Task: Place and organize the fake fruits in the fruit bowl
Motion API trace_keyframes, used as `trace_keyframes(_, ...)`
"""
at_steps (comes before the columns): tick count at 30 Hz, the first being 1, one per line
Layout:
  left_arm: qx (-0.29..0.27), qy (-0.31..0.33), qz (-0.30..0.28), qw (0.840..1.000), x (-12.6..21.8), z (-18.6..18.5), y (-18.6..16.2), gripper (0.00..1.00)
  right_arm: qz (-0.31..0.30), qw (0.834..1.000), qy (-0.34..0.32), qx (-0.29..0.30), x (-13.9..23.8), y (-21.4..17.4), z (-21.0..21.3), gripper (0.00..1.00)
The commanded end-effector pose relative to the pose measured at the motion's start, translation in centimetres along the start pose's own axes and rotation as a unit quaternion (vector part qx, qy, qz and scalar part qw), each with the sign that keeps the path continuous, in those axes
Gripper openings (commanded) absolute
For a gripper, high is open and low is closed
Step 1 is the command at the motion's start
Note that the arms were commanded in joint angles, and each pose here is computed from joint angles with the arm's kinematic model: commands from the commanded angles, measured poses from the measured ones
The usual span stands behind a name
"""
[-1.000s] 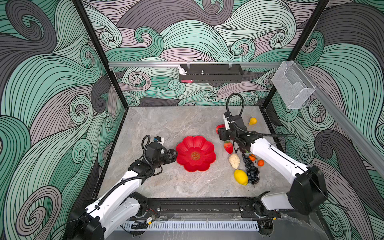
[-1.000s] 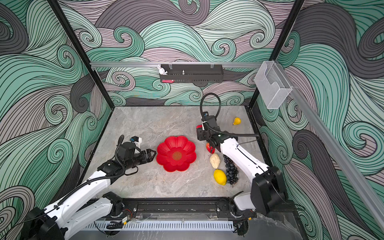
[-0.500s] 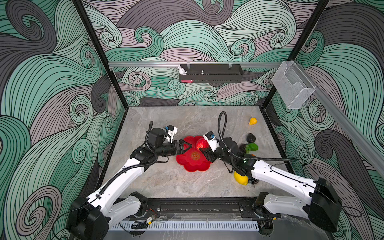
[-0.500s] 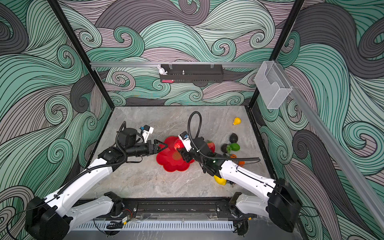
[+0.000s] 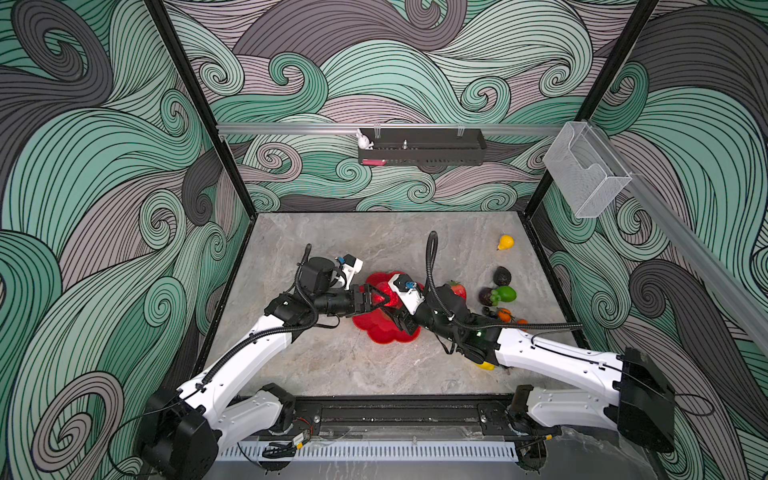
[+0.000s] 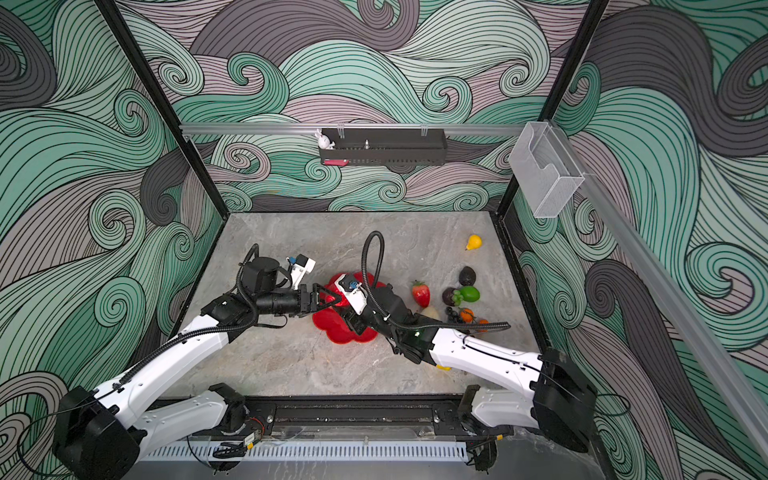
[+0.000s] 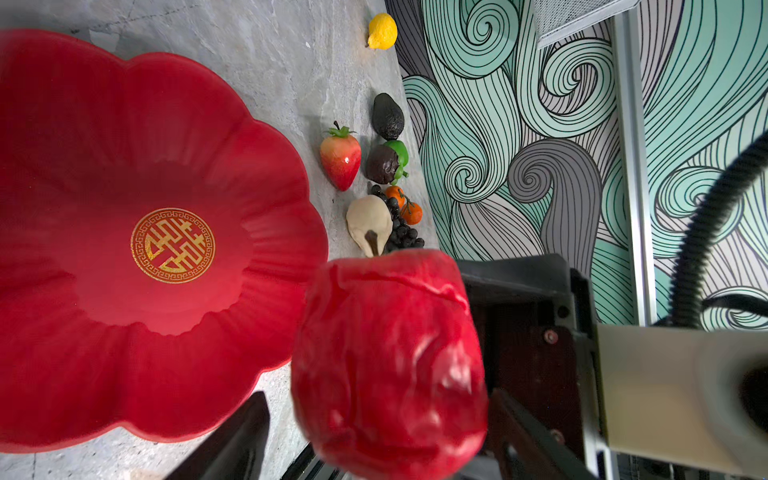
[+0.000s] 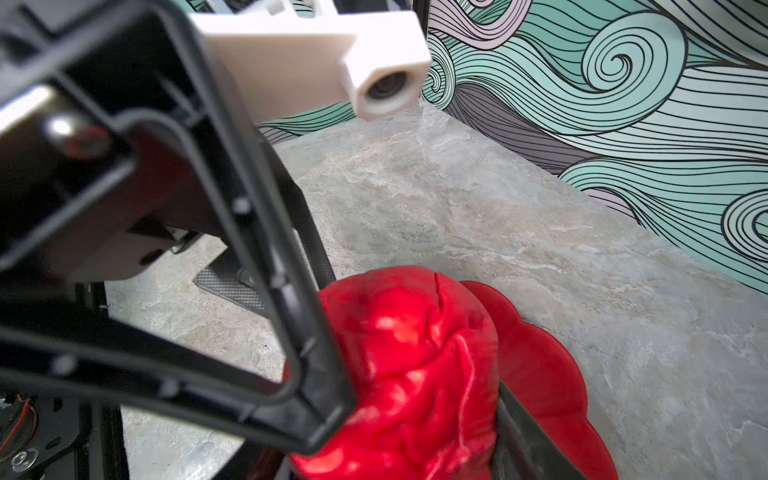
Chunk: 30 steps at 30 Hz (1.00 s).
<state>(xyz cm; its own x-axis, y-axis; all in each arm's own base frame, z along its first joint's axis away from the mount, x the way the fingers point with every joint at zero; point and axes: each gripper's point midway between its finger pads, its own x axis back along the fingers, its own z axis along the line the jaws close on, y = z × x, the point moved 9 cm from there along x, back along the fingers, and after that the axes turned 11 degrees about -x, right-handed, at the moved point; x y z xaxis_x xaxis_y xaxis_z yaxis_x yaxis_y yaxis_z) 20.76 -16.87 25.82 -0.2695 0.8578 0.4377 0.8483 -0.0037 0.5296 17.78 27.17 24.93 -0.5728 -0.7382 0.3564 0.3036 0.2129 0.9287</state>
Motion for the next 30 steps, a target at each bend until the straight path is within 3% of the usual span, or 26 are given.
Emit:
trace_keyframes(1,-0.003,-0.021,0.002,1.000,-0.3,-0.5,0.1,0.84,-0.030,1.000,0.002,0.001,-0.1,1.3,0.5,0.59)
trace_keyframes(5,-0.002,-0.023,0.005,1.000,-0.4,-0.4,0.2,0.78,-0.035,0.999,0.000,0.000,-0.1,1.5,0.7,0.59)
trace_keyframes(13,0.000,-0.023,0.011,1.000,-0.9,-0.2,0.2,0.55,-0.034,0.999,-0.017,-0.007,-0.4,1.6,0.5,0.63)
trace_keyframes(15,-0.001,-0.018,0.009,1.000,-0.9,0.0,0.3,0.53,-0.038,0.999,-0.028,-0.011,-0.2,1.6,0.3,0.70)
trace_keyframes(19,-0.010,0.036,-0.012,0.999,-0.7,0.7,0.5,0.51,-0.039,0.996,-0.066,-0.034,0.8,1.7,-0.7,0.93)
trace_keyframes(25,-0.066,0.112,-0.104,0.986,-0.1,1.9,1.2,0.46,0.011,0.986,-0.083,-0.147,3.3,1.5,-3.1,1.00)
trace_keyframes(30,-0.158,0.101,-0.169,0.968,-1.3,0.7,1.1,0.46,0.044,0.959,-0.093,-0.265,5.1,1.2,-3.8,1.00)
